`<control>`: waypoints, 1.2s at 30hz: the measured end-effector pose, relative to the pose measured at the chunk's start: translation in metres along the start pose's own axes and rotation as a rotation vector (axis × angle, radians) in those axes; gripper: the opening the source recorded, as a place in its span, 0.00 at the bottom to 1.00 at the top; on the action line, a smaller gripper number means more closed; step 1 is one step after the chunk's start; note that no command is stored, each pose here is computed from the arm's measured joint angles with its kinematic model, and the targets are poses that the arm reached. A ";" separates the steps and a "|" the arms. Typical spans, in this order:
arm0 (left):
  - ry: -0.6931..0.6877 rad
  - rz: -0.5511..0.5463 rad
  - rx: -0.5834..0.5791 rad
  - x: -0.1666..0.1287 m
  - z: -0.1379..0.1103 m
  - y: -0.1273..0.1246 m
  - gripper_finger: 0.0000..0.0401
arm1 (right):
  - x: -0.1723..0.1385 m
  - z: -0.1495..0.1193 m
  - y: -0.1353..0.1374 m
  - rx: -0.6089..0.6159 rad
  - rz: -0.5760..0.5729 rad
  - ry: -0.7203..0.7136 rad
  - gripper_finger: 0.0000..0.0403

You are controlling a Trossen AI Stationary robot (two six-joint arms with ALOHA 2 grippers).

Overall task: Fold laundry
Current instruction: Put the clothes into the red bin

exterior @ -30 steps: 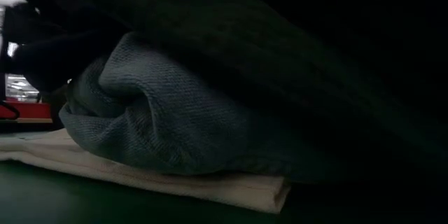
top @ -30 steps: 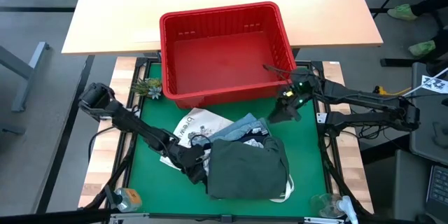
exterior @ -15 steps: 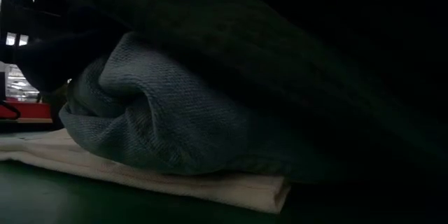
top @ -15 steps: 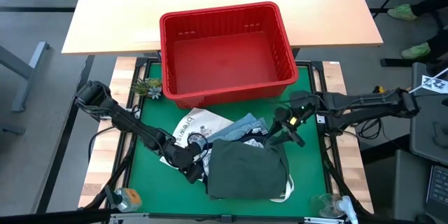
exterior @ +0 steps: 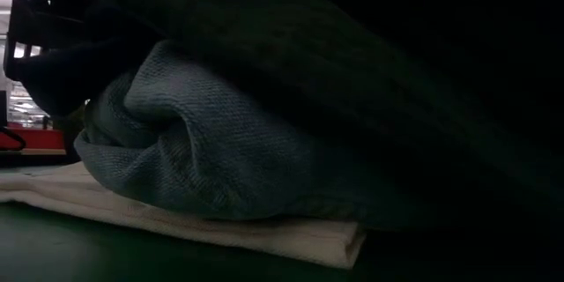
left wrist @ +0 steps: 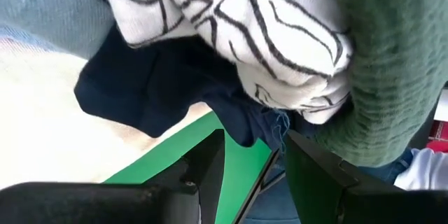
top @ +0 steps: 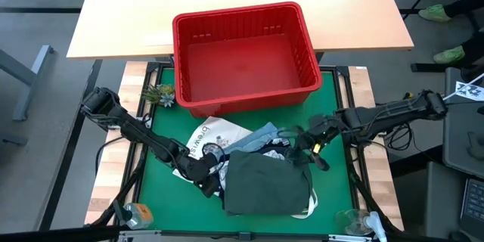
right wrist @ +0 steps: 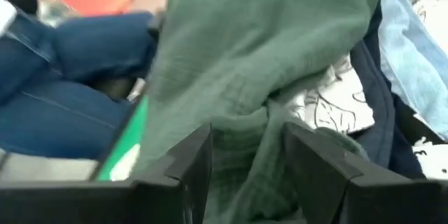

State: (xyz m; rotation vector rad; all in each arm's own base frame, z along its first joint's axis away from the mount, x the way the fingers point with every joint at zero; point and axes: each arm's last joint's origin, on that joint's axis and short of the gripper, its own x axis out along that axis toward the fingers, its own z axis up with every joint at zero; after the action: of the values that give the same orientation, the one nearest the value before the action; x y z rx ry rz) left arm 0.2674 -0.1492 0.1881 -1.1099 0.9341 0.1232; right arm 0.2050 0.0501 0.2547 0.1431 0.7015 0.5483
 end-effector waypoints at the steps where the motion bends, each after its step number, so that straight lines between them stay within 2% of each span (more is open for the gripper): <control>1: -0.007 0.001 0.000 0.000 0.000 0.000 0.34 | 0.005 -0.001 0.000 -0.009 -0.006 0.019 0.43; 5: -0.014 0.002 0.000 0.000 0.000 0.000 0.34 | 0.024 -0.006 -0.008 -0.020 -0.056 0.093 0.43; 11: -0.014 -0.004 -0.001 0.000 0.000 -0.001 0.34 | 0.050 -0.017 -0.026 -0.012 -0.257 0.211 0.40; 14: -0.016 -0.009 0.000 0.000 0.001 -0.001 0.34 | 0.060 -0.021 -0.031 -0.030 -0.261 0.247 0.30; 16: -0.033 -0.012 0.001 0.000 0.001 -0.002 0.34 | 0.064 -0.022 -0.033 -0.044 -0.264 0.252 0.19; 19: -0.059 -0.017 0.017 -0.003 0.002 -0.003 0.34 | 0.066 -0.021 -0.037 -0.060 -0.363 0.244 0.04; 22: -0.076 -0.041 0.050 -0.011 0.002 -0.007 0.34 | 0.063 -0.016 -0.044 -0.080 -0.514 0.224 0.06; 26: -0.093 -0.095 0.099 -0.026 0.004 -0.014 0.34 | 0.055 0.003 -0.054 -0.129 -0.623 0.181 0.09; 29: -0.119 -0.131 0.136 -0.038 0.004 -0.019 0.34 | 0.049 0.009 -0.063 -0.158 -0.672 0.179 0.06; 32: -0.190 -0.166 0.170 -0.050 0.005 -0.024 0.34 | 0.049 0.007 -0.075 -0.135 -0.691 0.189 0.02; 36: -0.348 -0.230 0.176 -0.056 0.012 -0.033 0.34 | 0.052 0.009 -0.084 -0.119 -0.674 0.162 0.05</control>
State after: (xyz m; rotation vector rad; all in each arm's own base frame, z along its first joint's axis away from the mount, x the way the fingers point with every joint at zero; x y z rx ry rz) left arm 0.2560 -0.1360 0.2523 -0.9857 0.4935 0.0420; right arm 0.2792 0.0066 0.2060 -0.2482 0.8188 -0.0478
